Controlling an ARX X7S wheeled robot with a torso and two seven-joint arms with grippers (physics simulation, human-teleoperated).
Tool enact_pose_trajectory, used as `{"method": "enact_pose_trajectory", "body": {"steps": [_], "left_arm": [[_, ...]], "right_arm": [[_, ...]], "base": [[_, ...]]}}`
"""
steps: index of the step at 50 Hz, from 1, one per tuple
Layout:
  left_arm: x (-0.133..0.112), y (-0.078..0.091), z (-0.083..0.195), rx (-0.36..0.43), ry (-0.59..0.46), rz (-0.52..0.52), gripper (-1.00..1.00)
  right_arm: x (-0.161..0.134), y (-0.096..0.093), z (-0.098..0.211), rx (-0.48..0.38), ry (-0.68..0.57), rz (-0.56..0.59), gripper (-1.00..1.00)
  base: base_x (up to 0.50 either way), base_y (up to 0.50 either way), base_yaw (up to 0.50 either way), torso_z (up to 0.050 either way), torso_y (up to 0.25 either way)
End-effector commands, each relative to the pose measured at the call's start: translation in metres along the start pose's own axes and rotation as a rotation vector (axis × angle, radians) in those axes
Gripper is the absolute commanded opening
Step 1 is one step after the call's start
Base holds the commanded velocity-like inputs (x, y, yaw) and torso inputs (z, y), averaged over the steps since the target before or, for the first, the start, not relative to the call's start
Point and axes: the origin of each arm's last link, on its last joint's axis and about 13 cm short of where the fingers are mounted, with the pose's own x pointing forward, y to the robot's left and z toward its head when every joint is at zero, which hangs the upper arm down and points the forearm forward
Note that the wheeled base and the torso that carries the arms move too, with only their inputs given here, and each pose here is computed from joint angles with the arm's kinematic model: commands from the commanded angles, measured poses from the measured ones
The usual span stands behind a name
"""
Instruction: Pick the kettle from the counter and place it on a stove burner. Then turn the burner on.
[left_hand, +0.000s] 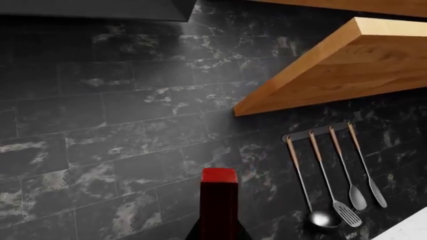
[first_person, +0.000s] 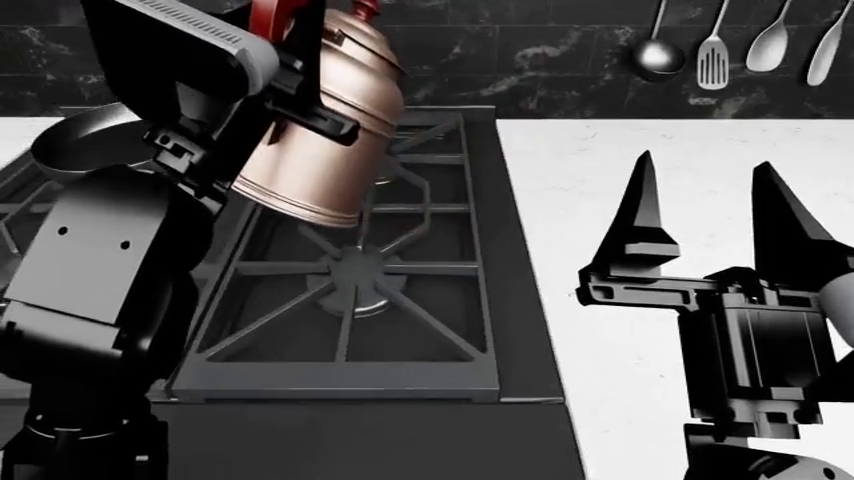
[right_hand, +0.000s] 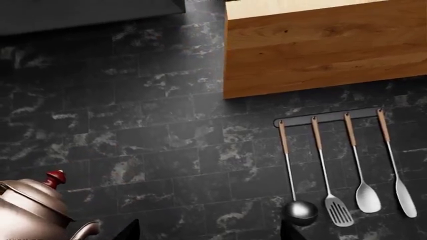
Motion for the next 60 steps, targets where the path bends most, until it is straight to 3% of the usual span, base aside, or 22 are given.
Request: {"method": "enact_pose_trajectory", "body": {"steps": [1, 13, 31, 60], "left_arm": [[0.016, -0.002, 0.000, -0.020, -0.027, -0.003, -1.00], [0.033, -0.015, -0.017, -0.063, -0.025, -0.028, -1.00], [0.033, -0.029, -0.035, -0.115, -0.008, -0.046, -1.00], [0.010, -0.036, -0.049, -0.152, 0.012, -0.032, -1.00]], "right_arm": [[0.000, -0.001, -0.001, 0.015, -0.006, 0.005, 1.00], [0.002, -0.002, -0.002, 0.022, -0.003, -0.001, 1.00], [0.002, -0.002, -0.002, 0.026, -0.004, -0.002, 1.00], [0.002, -0.001, -0.002, 0.025, -0.001, 0.000, 1.00]], "base": [[0.00, 0.00, 0.00, 0.000, 0.000], [0.00, 0.00, 0.00, 0.000, 0.001], [0.00, 0.00, 0.00, 0.001, 0.001], [0.00, 0.00, 0.00, 0.000, 0.001]]}}
